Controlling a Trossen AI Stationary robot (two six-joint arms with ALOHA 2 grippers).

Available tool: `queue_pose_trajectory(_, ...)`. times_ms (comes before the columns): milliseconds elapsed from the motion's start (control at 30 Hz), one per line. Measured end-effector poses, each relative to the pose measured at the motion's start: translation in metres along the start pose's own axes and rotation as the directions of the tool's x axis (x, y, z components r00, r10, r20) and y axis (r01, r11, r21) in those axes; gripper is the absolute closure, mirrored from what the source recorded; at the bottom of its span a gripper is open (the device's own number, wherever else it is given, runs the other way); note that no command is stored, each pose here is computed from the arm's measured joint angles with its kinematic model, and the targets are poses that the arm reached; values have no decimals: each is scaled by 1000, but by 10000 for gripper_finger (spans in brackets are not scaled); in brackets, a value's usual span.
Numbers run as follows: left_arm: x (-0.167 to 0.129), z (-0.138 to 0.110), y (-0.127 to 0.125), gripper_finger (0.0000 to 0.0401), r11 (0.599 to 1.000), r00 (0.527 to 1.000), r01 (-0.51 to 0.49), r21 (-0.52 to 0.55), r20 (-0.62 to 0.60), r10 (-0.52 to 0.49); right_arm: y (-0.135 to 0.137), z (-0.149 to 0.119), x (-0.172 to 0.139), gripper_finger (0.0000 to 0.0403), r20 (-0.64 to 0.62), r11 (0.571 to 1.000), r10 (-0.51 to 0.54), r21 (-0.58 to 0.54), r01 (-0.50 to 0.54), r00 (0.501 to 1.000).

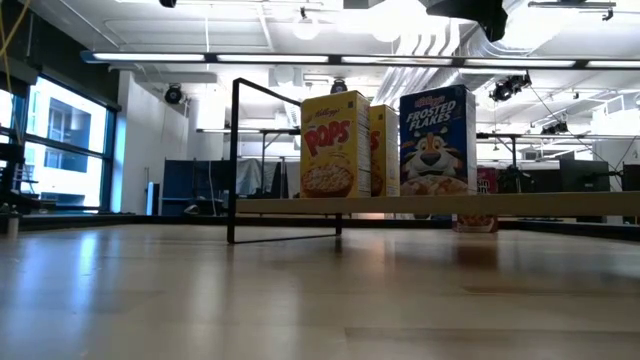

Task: Stack cereal on shelf
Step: Put the bottom blue cereal box on the shelf

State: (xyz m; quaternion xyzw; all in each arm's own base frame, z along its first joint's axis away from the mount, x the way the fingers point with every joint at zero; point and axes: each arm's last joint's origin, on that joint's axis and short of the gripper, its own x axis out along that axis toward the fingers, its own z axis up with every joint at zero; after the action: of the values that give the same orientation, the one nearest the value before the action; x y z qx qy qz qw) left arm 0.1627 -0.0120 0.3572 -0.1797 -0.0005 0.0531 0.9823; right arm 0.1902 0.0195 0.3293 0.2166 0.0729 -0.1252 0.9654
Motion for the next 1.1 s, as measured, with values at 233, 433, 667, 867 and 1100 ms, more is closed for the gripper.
queue_pose_trajectory(233,0,-9,7,156,998,993,-61,-8,-97,60,0,0,0,174,1,1000,-1,1,1,1000)
queue_pose_trajectory(433,-2,-12,9,152,994,988,-88,-64,-134,78,0,0,0,174,1,1000,-2,4,2,1000)
queue_pose_trajectory(667,-3,-14,5,152,997,978,71,-27,-192,-75,-1,1,0,174,24,998,-45,50,43,999)
queue_pose_trajectory(867,2,-18,2,114,988,959,142,-53,-241,-151,-1,1,0,174,26,997,-48,64,47,998)
queue_pose_trajectory(1100,5,-20,2,97,987,955,123,-103,-258,-146,-1,1,0,174,26,995,-47,89,45,999)
